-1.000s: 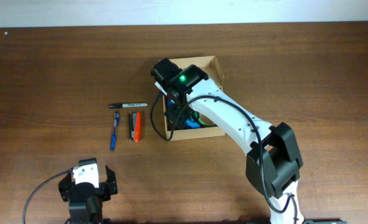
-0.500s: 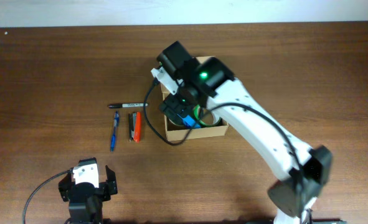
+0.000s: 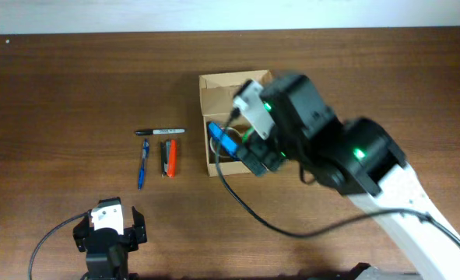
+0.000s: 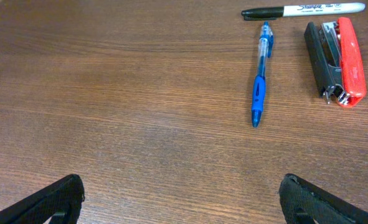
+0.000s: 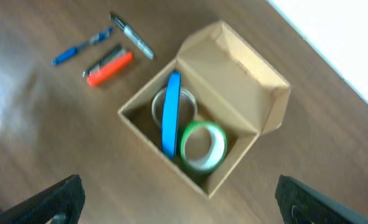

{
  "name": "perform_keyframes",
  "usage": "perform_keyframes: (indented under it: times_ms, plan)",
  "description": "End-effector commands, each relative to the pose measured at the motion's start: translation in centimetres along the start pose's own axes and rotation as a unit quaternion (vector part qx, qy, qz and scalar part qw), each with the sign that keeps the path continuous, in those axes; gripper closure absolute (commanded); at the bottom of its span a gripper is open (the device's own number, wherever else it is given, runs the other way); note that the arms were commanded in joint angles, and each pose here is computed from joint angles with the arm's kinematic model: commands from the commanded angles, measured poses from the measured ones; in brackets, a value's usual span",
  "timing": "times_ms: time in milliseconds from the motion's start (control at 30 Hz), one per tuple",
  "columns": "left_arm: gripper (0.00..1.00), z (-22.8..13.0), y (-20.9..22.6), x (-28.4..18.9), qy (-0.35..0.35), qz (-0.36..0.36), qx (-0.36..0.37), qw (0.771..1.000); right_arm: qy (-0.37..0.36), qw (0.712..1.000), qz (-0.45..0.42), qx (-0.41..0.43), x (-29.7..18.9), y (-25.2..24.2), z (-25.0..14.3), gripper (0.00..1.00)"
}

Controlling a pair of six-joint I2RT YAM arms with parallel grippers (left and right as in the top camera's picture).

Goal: Pack container

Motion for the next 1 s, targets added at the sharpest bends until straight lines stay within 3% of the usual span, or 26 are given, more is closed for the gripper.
perform_keyframes:
  times_ms: [0,233,667,967]
  plan:
    - [0.0,-0.1,0.2,0.1,-0.001,0.006,-0.008,1.0,-0.012,0.999,-0.042,0.012,-1.0,0.1,-2.7,0.01]
    - [0.01,-0.1,0.2,0.1,-0.001,0.006,-0.008,1.0,-0.063,0.99,-0.111,0.065,-2.9,0.4,-7.6,0.01]
    - [0.01,-0.1,0.2,0.1,-0.001,0.006,-0.008,1.0,-0.173,0.97,-0.126,0.118,-4.3,3.6,-15.6,0.01]
    - [0.01,-0.1,0.2,0.1,-0.001,0.006,-0.008,1.0,-0.162,0.971,-0.12,0.132,-3.4,4.5,-17.7,0.01]
Point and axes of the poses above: each gripper's point midway between its finger pads, its own x axis out along the fingers, its own y axis along the line the jaws close on, z = x × y, the point moved 4 cm from there along -x, back along the fingers, and after that the axes turned 10 degrees about -x, right-handed, at the moved point
